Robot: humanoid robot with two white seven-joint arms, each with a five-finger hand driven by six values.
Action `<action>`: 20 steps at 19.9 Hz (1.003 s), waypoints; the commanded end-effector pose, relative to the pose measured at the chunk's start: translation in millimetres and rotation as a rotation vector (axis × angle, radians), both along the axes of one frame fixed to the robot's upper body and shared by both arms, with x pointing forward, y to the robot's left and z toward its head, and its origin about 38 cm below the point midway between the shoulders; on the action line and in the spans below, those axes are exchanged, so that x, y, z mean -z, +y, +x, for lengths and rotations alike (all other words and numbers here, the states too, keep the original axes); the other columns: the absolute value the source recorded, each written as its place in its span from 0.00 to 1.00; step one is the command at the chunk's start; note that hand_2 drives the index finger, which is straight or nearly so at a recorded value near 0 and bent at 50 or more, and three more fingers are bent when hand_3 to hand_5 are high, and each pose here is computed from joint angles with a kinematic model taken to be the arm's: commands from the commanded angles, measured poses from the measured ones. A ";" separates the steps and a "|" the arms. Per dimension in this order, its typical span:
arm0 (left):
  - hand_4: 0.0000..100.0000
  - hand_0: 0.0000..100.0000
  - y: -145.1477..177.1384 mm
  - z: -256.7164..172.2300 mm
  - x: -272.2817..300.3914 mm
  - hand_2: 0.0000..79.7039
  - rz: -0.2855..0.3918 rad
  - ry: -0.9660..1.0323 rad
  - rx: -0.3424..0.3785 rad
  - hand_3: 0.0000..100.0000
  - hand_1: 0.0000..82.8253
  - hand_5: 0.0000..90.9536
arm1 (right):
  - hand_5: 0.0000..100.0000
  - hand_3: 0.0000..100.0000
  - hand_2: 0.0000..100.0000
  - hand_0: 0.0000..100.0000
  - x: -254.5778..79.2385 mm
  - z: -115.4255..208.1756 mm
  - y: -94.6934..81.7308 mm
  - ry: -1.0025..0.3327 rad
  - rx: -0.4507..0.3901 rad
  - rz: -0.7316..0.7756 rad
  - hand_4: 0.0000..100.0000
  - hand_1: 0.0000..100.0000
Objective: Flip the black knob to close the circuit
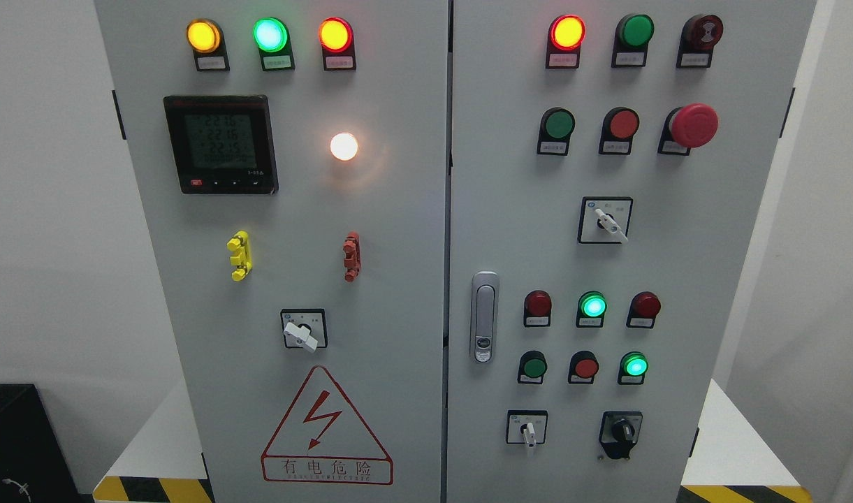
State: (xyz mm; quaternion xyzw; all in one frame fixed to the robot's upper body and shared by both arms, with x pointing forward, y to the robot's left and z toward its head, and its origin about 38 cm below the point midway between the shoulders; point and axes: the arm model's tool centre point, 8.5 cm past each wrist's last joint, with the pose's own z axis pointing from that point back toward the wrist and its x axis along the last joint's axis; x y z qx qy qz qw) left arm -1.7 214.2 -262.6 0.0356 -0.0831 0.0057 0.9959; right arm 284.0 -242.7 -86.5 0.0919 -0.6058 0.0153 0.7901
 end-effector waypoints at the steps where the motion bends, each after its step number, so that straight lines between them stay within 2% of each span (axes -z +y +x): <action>1: 0.00 0.00 -0.7 -7.1 -0.3 0.00 -0.001 0.022 0.043 0.00 0.00 0.00 | 0.00 0.00 0.00 0.00 -74.4 20.4 -13.0 -0.232 0.029 -0.048 0.00 0.12; 11: 0.00 0.00 -0.7 -7.1 -0.3 0.00 -0.001 0.022 0.043 0.00 0.00 0.00 | 0.00 0.00 0.00 0.00 -128.8 22.1 -13.2 -0.386 0.010 -0.117 0.00 0.12; 13: 0.00 0.00 -0.7 -7.1 -0.3 0.00 -0.001 0.022 0.043 0.00 0.00 0.00 | 0.00 0.05 0.00 0.00 -137.5 24.1 -12.3 -0.410 0.003 -0.145 0.00 0.12; 17: 0.00 0.00 -0.7 -7.1 -0.3 0.00 -0.001 0.022 0.043 0.00 0.00 0.00 | 0.00 0.21 0.12 0.00 -150.5 33.4 -12.1 -0.445 0.001 -0.220 0.15 0.12; 19: 0.00 0.00 -0.7 -7.1 -0.3 0.00 -0.001 0.022 0.043 0.00 0.00 0.00 | 0.06 0.33 0.20 0.00 -157.3 36.7 -12.0 -0.462 -0.005 -0.265 0.24 0.12; 20: 0.00 0.00 -0.7 -7.0 -0.3 0.00 -0.001 0.020 0.043 0.00 0.00 0.00 | 0.12 0.40 0.25 0.00 -161.0 37.8 -11.4 -0.472 -0.009 -0.284 0.29 0.13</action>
